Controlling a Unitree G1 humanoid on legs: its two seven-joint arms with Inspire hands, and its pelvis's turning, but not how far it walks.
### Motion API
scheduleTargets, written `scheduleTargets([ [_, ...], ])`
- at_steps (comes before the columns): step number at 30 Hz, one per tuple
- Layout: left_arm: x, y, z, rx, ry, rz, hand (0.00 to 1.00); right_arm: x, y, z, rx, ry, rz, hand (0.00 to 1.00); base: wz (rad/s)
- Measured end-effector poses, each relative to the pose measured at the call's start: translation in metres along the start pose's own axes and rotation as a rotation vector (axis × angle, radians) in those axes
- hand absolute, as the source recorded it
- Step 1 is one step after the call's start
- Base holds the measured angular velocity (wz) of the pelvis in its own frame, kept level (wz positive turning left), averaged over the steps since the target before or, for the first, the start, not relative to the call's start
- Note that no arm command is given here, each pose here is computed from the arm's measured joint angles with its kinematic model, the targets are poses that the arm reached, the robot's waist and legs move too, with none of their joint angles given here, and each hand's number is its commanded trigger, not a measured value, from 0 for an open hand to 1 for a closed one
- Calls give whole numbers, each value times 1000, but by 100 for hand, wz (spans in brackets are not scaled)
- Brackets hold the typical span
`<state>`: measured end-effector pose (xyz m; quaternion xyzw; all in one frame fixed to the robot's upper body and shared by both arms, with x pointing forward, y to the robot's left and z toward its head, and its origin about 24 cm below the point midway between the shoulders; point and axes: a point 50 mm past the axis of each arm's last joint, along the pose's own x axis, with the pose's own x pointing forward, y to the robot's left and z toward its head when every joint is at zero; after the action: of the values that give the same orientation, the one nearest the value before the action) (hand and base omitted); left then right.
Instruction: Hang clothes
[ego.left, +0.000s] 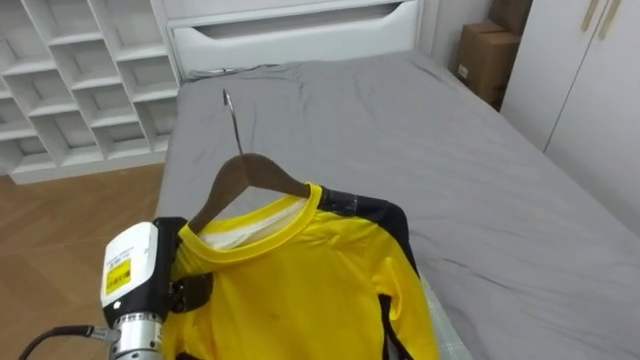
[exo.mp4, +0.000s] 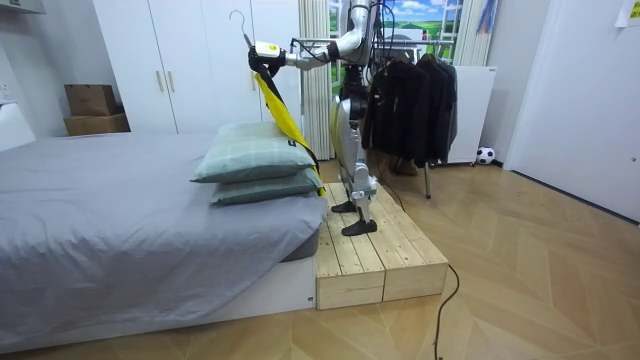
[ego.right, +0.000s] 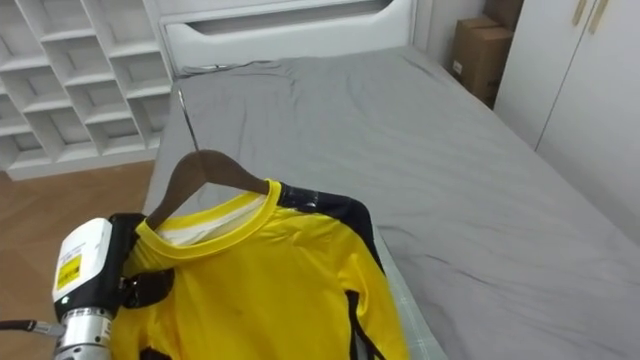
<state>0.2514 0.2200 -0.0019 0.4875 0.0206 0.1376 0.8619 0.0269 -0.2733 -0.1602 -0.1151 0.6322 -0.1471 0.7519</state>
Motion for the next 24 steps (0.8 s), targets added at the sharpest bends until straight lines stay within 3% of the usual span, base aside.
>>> scheduleTargets([
  [12,3,8,-3,35,-5,33,100,-1,-29,44,-28,-142,-311,0,0],
  [24,-8,17,8,50,-70,68,100,-24,-49,109,-88,-471,-604,0,0],
])
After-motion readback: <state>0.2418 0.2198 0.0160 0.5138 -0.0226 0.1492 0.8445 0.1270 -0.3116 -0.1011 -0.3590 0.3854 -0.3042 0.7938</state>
